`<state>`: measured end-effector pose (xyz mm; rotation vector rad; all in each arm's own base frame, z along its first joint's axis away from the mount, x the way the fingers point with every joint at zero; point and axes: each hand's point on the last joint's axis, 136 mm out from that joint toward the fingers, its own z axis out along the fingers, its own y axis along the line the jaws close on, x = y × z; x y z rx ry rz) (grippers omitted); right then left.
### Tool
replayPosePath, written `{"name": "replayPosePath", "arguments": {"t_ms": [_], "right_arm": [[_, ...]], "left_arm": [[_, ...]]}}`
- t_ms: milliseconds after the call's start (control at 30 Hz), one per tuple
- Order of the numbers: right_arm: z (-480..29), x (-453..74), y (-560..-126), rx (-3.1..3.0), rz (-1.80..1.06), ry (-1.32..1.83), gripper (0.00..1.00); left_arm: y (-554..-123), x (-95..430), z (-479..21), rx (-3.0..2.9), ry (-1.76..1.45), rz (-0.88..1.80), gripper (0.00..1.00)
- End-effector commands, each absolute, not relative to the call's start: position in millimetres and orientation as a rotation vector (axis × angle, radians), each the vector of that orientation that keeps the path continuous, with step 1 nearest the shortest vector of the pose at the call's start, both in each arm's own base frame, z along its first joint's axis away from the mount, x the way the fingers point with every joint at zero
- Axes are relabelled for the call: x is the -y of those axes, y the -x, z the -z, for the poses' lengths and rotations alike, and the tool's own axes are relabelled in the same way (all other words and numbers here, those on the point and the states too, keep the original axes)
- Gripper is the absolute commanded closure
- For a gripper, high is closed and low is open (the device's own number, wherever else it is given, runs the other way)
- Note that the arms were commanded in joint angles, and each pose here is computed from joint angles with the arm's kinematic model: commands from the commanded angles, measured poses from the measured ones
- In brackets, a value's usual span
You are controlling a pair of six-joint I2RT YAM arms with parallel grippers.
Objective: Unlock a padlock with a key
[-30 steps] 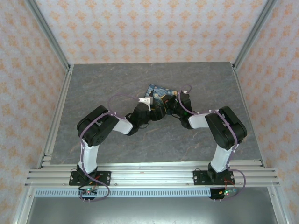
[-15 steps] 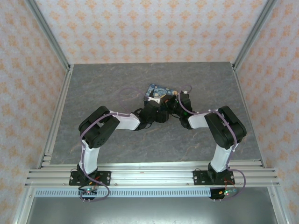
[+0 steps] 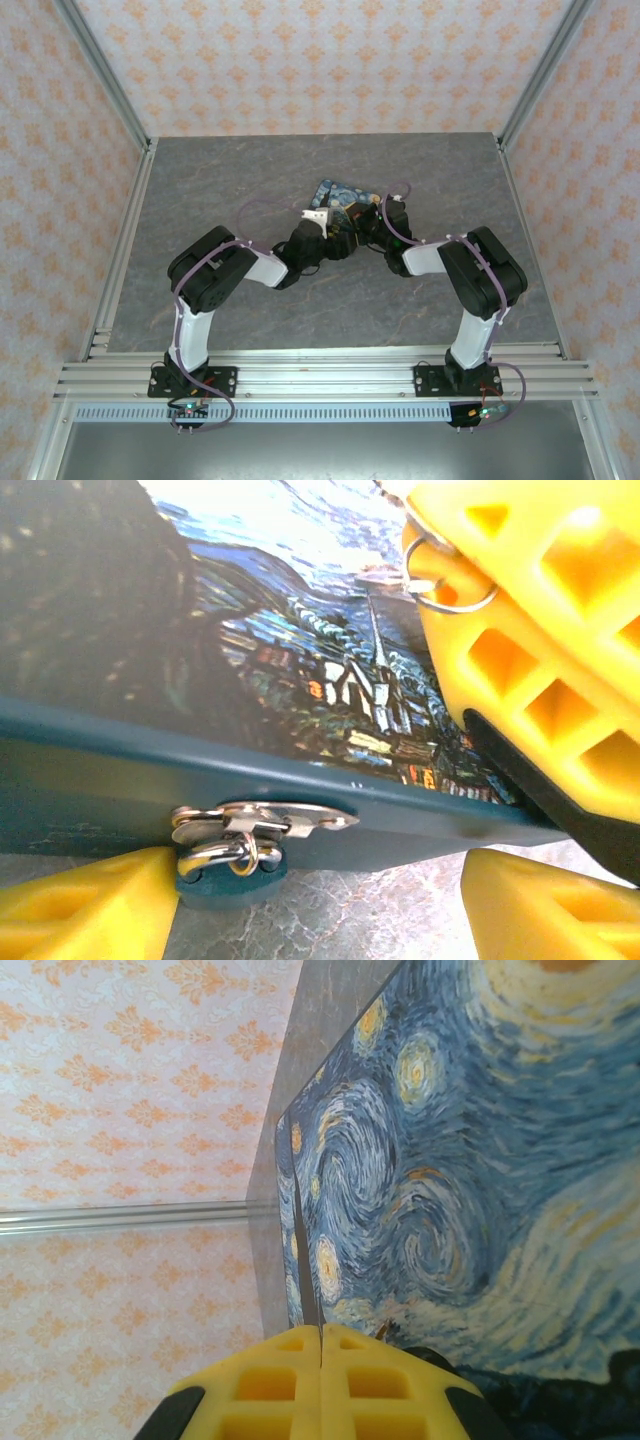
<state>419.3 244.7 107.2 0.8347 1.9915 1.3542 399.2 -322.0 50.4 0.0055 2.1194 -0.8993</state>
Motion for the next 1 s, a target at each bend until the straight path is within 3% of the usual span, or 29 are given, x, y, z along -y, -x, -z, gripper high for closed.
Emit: {"name": "replayPosePath", "arguments": {"t_ms": [0,233,500,967], "right_arm": [[-53.7,-247.4,-393.6,-2.183,-1.262,-0.876,1.0],[-51.7,-246.9,-393.2,-2.189,-1.256,-0.877,1.0],[-54.4,-245.0,-397.2,-2.178,-1.249,-0.882,1.0],[-115.2,-219.3,-448.7,-2.07,-1.248,-0.858,1.0]], "left_arm": [[-401.6,327.9,-55.6,-2.046,0.114,1.097,0.26],[-393.0,334.7,-51.9,-2.057,0.093,1.167,0.29],[-387.1,337.0,-37.6,-2.093,0.08,1.186,0.42],[-386.2,331.0,-27.4,-2.122,0.104,1.145,0.43]]}}
